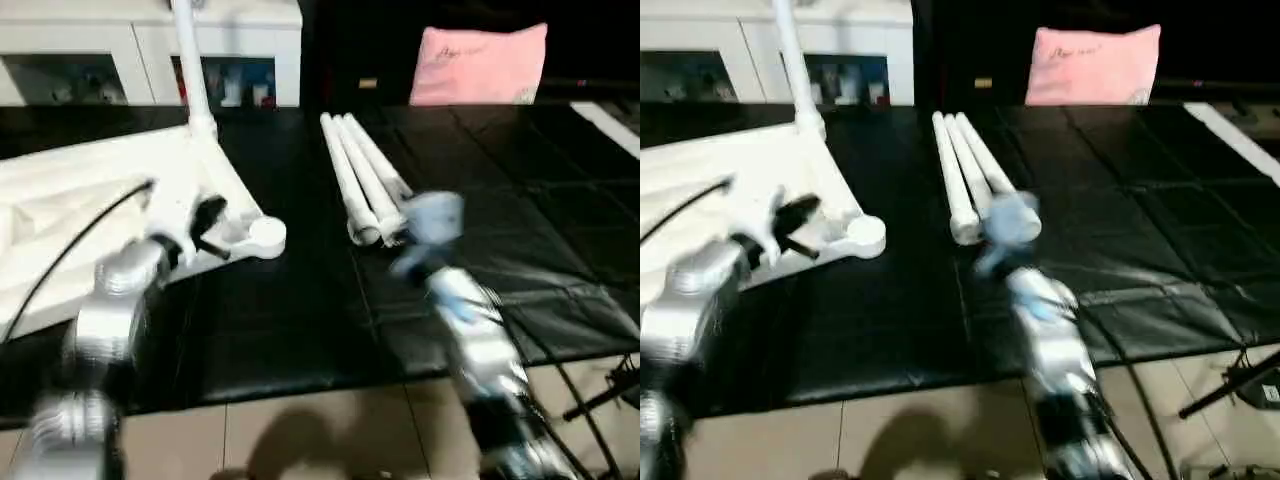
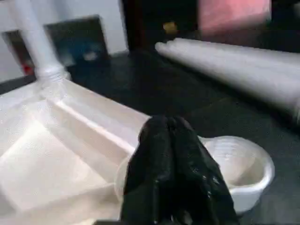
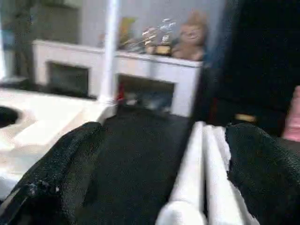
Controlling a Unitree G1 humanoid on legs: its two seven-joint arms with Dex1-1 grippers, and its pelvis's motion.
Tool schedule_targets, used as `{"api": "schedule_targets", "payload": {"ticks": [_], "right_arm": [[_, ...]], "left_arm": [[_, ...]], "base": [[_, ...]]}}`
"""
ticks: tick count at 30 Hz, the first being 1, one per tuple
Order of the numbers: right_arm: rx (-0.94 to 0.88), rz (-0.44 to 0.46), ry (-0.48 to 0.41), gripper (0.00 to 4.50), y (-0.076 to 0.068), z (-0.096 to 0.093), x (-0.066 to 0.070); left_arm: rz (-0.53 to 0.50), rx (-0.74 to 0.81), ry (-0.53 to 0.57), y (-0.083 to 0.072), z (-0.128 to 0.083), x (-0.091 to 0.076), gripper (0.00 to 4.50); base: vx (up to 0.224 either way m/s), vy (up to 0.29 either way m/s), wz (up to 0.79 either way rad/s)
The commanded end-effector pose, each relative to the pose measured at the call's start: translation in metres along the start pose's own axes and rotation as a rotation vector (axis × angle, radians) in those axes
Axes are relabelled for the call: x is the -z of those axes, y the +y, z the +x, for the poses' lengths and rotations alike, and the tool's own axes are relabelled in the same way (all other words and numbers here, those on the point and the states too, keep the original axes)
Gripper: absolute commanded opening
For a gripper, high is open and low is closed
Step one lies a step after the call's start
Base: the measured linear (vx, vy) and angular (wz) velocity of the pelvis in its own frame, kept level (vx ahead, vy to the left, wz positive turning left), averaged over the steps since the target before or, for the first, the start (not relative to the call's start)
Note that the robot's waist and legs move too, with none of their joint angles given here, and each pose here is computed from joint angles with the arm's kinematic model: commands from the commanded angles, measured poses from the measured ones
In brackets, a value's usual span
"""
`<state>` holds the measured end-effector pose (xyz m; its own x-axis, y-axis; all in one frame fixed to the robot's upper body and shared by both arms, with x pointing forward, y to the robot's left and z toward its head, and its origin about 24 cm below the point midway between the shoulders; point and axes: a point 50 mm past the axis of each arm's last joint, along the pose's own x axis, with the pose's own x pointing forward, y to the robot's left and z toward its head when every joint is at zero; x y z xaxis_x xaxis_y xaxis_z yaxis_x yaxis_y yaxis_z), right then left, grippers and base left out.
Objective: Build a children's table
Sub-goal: Rotate table base, then move to table
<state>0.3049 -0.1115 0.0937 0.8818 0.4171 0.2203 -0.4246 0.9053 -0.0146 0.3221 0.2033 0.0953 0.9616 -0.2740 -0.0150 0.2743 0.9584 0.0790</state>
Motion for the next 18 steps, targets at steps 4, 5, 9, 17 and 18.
{"api": "schedule_targets", "payload": {"ticks": [4, 5, 9, 17, 18], "right_arm": [[0.131, 0.109, 0.038, 4.50, -0.010, -0.017, -0.005], [0.136, 0.108, 0.041, 4.50, -0.010, -0.018, -0.005], [0.197, 0.026, 0.150, 4.50, -0.013, -0.033, 0.008], [0.122, 0.041, 0.252, 4.50, -0.004, -0.045, 0.016], [0.116, 0.042, 0.246, 4.50, -0.004, -0.044, 0.015]], "left_arm": [[-0.128, -0.127, -0.077, -0.017, -0.028, -0.007, 0.07], [-0.131, -0.132, -0.076, -0.017, -0.029, -0.007, 0.07], [-0.076, -0.150, -0.047, -0.027, -0.049, 0.002, 0.07], [-0.061, -0.161, -0.069, -0.039, -0.053, 0.001, 0.07], [-0.057, -0.158, -0.074, -0.040, -0.053, -0.001, 0.07]], "base": [[0.000, 0.000, 0.00], [0.000, 0.000, 0.00], [0.000, 0.000, 0.00], [0.000, 0.000, 0.00], [0.000, 0.000, 0.00]]}}
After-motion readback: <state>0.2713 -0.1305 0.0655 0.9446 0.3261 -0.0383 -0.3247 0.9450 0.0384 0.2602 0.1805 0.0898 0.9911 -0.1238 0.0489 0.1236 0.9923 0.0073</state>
